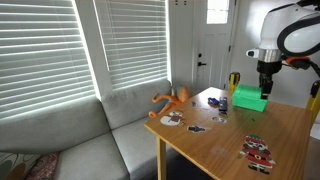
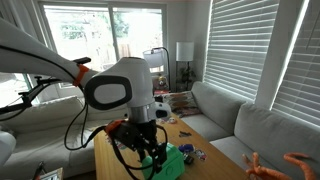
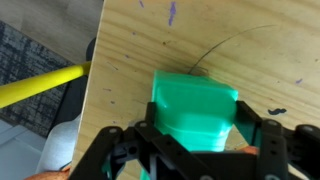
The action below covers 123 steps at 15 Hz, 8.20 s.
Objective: Open the green lunch box
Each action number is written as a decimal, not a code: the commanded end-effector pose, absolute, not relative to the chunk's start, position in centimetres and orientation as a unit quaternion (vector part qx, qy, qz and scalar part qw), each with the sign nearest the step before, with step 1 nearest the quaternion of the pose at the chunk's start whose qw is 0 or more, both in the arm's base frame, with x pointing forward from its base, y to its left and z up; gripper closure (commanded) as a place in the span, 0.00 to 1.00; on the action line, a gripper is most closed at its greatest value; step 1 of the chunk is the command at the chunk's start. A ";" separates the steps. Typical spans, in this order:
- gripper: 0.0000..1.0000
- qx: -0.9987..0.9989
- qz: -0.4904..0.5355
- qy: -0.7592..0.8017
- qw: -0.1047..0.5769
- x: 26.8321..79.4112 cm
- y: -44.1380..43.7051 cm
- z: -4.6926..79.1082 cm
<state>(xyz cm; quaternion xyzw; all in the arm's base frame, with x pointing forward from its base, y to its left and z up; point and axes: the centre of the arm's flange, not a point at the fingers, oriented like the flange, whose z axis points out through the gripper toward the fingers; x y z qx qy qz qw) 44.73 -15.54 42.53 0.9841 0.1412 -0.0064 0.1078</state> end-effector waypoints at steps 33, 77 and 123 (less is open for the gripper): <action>0.00 0.992 -0.001 0.038 -0.120 39.6 -23.5 46.3; 0.31 0.975 0.016 -0.011 -0.221 44.6 -26.0 38.8; 0.31 0.987 0.022 0.124 -0.101 47.2 -21.2 41.2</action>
